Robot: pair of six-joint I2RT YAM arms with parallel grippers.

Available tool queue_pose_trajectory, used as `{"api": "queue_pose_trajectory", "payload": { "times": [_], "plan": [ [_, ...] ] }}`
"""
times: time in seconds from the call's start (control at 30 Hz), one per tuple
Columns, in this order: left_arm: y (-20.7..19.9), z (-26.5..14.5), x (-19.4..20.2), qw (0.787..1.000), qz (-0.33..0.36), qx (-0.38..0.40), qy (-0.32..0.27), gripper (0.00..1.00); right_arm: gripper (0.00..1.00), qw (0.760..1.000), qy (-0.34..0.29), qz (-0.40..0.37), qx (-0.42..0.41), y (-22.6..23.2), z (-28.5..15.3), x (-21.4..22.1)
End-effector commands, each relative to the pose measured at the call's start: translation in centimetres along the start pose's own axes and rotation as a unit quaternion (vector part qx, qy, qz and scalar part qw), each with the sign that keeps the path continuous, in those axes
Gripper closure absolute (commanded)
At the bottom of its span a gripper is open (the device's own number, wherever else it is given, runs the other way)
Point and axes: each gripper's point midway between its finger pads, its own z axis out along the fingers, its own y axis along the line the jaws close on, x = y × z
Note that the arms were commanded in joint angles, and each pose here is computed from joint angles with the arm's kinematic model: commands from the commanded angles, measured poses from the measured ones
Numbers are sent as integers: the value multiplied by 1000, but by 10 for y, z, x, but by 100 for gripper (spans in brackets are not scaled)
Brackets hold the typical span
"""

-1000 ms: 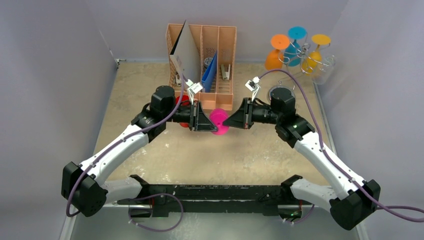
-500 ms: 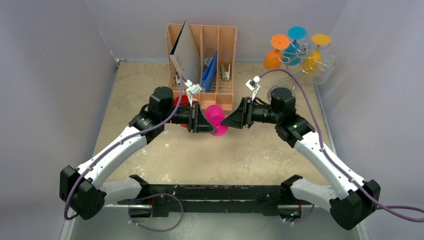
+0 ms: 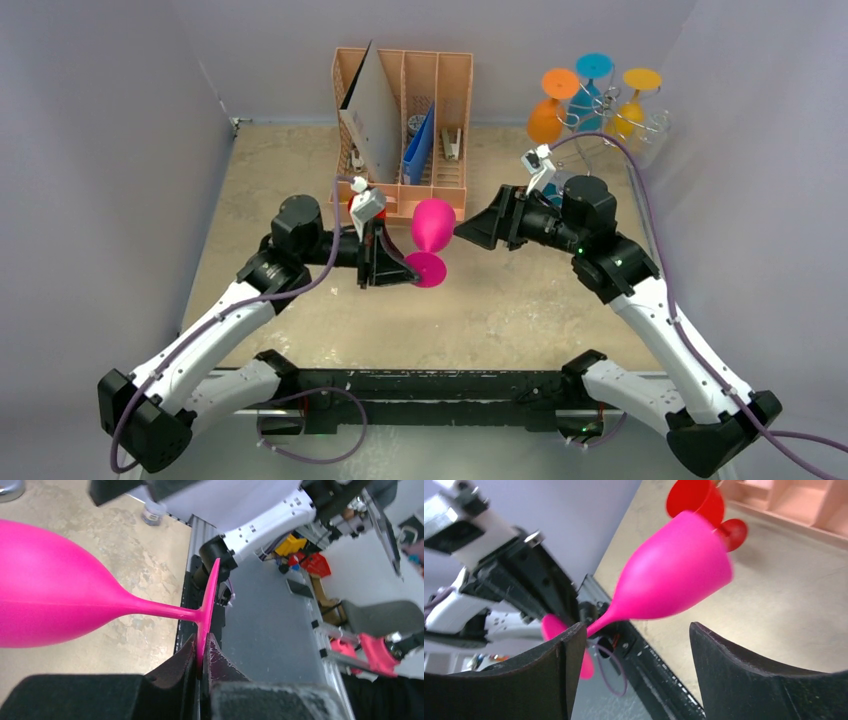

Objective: Take the wine glass off the wine glass rack
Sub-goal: Place the wine glass at the center of the board.

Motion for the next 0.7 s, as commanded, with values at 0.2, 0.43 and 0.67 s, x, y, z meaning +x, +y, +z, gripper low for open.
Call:
{"api": "queue_pose_trajectory", "payload": {
  "times": [0.2,0.43,0.67],
  "plan": [
    [-34,-18,24,978,184,92,20,100,6,988,-110,-21,108,-31,-14,-37],
    [-21,-15,38,971,216,98,23,100,4,993,-9,-35,113,-27,-15,-17],
    [-22,-24,43,944,319,82,-7,100,7,994,99,-35,20,20,-9,-20]
  ]
}}
